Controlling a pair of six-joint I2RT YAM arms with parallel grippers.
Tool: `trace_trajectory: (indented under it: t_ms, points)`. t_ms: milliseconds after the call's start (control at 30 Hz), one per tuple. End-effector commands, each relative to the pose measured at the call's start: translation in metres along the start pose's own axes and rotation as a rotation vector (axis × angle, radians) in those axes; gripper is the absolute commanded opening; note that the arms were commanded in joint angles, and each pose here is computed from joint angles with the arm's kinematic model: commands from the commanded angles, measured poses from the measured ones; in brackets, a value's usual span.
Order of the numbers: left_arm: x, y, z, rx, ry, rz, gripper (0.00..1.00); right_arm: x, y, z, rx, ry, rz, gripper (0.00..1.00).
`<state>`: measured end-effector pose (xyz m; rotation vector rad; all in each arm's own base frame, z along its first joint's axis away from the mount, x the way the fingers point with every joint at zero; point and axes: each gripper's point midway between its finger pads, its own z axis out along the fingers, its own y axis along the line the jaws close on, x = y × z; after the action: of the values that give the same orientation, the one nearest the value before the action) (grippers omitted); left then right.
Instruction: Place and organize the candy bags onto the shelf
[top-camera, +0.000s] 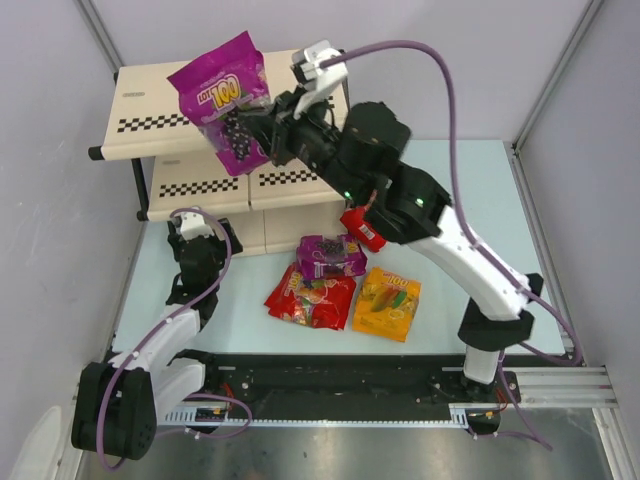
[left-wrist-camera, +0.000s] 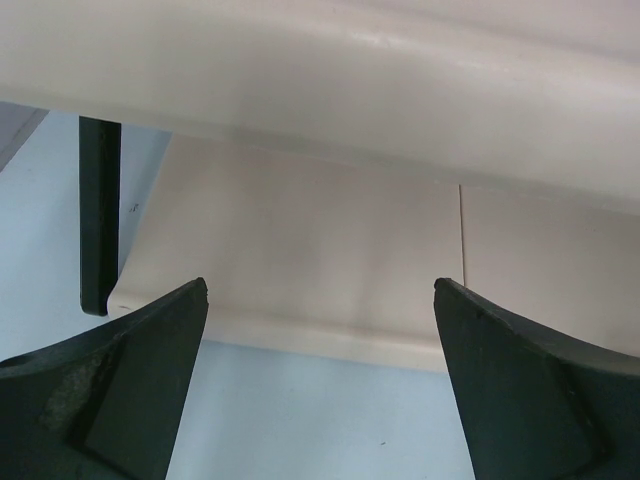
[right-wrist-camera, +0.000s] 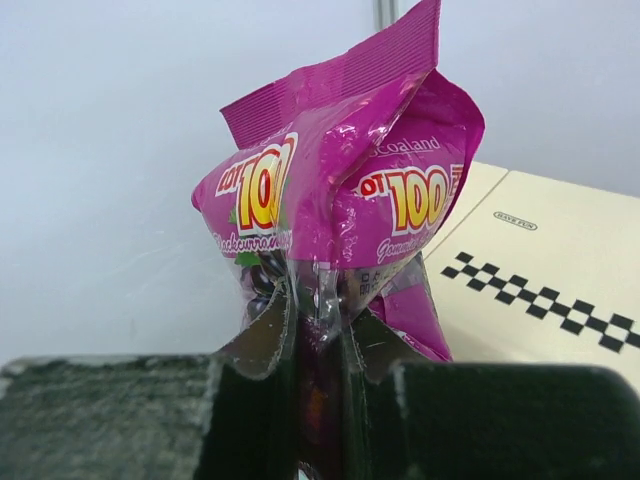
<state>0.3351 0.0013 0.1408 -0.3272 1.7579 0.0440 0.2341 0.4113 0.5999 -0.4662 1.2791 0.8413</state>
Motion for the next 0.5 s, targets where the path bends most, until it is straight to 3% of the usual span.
trace_trajectory:
  t_ms: [0, 167, 300, 467]
  points:
    - [-0.012, 0.000, 0.002, -0.003, -0.031, -0.027, 1.00, -0.030, -0.022, 0.036, -0.033, -0.187, 0.129, 0.00]
    - [-0.012, 0.000, 0.002, -0.002, -0.034, -0.030, 1.00, -0.011, -0.012, 0.069, -0.107, -0.278, 0.144, 0.00]
    - [-0.011, 0.000, 0.002, -0.004, -0.032, -0.029, 1.00, -0.023, -0.007, 0.078, -0.160, -0.334, 0.187, 0.00]
    - [-0.012, 0.000, 0.002, -0.004, -0.033, -0.030, 1.00, -0.041, -0.036, 0.080, -0.174, -0.408, 0.277, 0.00]
